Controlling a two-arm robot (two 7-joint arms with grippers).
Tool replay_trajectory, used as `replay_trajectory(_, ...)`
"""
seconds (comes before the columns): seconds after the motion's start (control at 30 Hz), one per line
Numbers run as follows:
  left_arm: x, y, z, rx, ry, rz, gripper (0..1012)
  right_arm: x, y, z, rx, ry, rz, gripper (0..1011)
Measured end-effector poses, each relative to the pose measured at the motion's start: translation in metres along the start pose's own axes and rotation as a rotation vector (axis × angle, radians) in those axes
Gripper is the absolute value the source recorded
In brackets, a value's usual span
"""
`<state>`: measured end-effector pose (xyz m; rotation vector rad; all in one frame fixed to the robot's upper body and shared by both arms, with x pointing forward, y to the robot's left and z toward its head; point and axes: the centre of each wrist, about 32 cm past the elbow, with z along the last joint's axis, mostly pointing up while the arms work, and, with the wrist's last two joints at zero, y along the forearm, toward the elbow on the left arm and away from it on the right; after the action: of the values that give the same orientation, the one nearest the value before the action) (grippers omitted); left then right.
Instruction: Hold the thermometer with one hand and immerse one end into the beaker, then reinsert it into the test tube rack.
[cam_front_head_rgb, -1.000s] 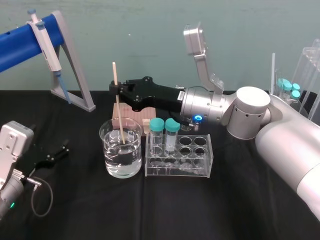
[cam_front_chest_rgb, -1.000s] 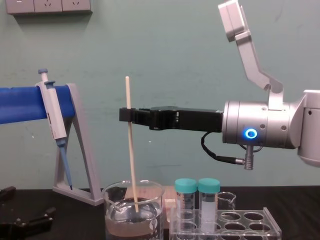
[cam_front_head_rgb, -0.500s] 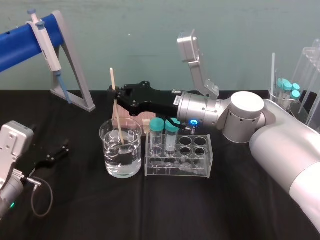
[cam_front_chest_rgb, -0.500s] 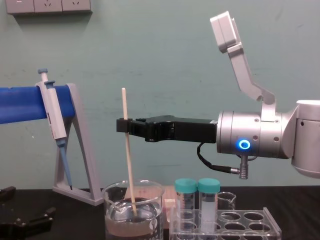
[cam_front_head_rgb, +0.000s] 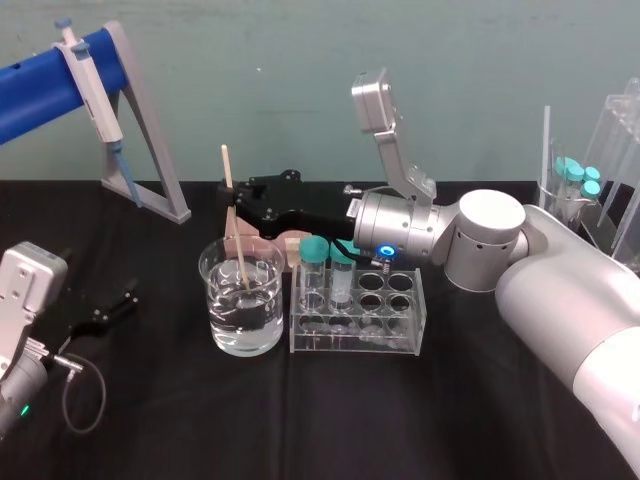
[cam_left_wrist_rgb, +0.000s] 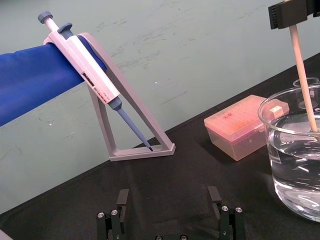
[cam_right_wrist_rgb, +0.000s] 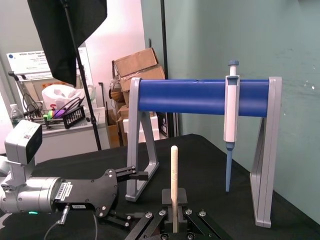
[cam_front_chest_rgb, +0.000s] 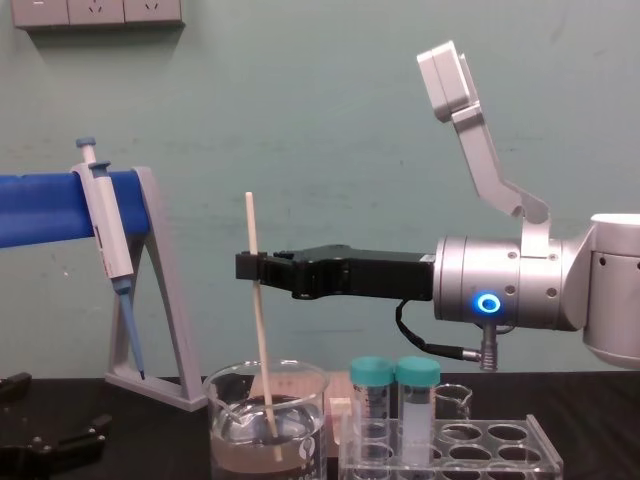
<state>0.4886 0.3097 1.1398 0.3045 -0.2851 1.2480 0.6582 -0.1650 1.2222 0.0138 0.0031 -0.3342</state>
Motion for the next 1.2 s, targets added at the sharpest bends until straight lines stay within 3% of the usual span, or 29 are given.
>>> replay_trajectory(1.2, 0.0, 0.0, 0.0, 0.0, 0.0, 0.0, 1004, -0.0002, 0.0005, -0.0039, -0.012, 0.0, 0.001, 53)
